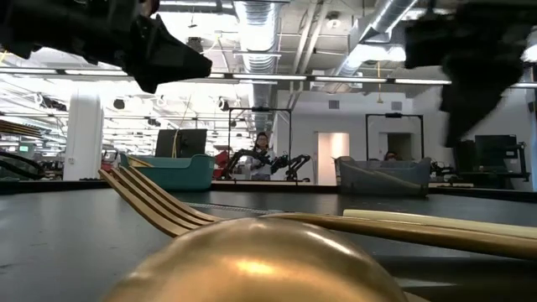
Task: Sort silverware by color (type)
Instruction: Put the white knife into the black bin
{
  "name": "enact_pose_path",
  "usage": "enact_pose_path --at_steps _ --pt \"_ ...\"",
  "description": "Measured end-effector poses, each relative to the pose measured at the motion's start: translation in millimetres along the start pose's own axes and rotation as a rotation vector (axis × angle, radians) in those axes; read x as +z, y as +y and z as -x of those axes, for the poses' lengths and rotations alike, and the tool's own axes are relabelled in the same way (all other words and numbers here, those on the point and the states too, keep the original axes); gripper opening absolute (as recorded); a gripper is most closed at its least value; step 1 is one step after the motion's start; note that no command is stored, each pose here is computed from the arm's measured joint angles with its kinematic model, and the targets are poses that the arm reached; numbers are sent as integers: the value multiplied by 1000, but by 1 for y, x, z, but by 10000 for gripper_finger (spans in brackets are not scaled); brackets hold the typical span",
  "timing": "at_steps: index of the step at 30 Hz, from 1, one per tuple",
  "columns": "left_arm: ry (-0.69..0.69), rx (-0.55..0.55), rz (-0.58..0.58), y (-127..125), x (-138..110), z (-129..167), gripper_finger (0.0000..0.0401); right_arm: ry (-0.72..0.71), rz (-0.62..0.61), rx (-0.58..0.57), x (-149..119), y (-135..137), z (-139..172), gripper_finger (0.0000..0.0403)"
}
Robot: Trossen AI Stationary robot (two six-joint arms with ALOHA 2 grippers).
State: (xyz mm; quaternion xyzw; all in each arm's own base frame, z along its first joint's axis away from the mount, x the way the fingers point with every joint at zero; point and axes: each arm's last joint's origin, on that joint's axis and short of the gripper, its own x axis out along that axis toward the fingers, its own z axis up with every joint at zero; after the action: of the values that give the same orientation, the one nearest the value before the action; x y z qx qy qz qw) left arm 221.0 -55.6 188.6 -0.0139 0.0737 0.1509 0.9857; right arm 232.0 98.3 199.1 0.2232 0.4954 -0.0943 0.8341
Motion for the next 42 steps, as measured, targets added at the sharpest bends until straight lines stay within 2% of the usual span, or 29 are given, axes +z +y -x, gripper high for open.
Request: enact_pose_path --at_steps 5,10,20,25,32,42 --pt "-21 31 -28 5 0 -7 100 84 -206 -56 -32 12 6 83" --pt "-38 61 -54 10 1 -12 100 185 -504 -105 -64 22 15 83" --pt "-36 97 -71 19 2 -16 100 248 -755 -110 -111 41 31 83" --pt "-34 102 -88 20 2 -17 100 279 -795 -156 -124 48 17 83" --pt "-30 102 -97 20 1 -17 100 343 -808 -123 -133 68 -11 83" --pt "-31 102 -92 20 1 -17 100 397 -750 -256 -140 77 -30 83"
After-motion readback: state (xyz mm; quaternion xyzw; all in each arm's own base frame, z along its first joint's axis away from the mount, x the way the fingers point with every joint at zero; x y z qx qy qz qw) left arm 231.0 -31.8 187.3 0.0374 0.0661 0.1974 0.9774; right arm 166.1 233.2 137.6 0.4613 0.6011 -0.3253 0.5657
